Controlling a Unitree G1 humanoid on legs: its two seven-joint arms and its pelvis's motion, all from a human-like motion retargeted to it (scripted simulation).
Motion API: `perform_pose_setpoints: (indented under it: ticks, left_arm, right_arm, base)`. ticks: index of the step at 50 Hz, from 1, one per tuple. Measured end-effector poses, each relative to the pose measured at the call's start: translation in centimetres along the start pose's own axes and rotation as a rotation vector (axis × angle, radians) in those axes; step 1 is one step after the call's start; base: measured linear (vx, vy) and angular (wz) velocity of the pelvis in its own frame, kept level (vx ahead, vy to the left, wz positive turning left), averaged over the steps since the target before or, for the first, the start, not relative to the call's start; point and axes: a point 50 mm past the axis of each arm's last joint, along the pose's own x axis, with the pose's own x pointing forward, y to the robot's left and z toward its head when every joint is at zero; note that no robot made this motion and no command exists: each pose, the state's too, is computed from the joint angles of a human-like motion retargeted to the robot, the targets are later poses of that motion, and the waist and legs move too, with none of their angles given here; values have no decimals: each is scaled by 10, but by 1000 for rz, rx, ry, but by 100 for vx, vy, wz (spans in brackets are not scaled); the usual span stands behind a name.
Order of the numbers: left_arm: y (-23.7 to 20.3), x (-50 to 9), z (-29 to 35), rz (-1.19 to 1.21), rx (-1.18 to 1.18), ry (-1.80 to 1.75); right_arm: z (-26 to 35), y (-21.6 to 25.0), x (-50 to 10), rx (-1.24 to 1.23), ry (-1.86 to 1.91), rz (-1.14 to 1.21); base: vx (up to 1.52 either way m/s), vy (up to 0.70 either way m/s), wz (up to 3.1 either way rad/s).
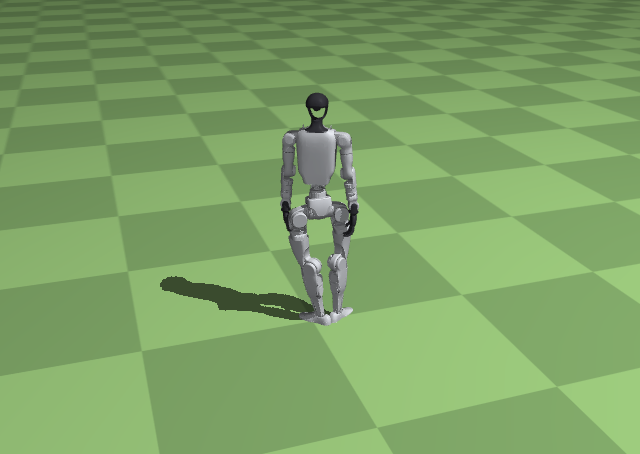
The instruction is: In place motions
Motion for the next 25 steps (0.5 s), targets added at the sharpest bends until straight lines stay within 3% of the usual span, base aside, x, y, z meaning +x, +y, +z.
perform_pose_setpoints:
  ticks: [10, 25]
  left_arm:
    - [-6, -1, 20, -11, 65, -73]
    - [2, 1, -24, 33, -13, 65]
  right_arm:
    - [-10, 1, 1, 48, 27, 2]
    - [27, 4, -2, -36, -108, 16]
  base:
    - [19, -6, -24]
    - [26, -9, -75]
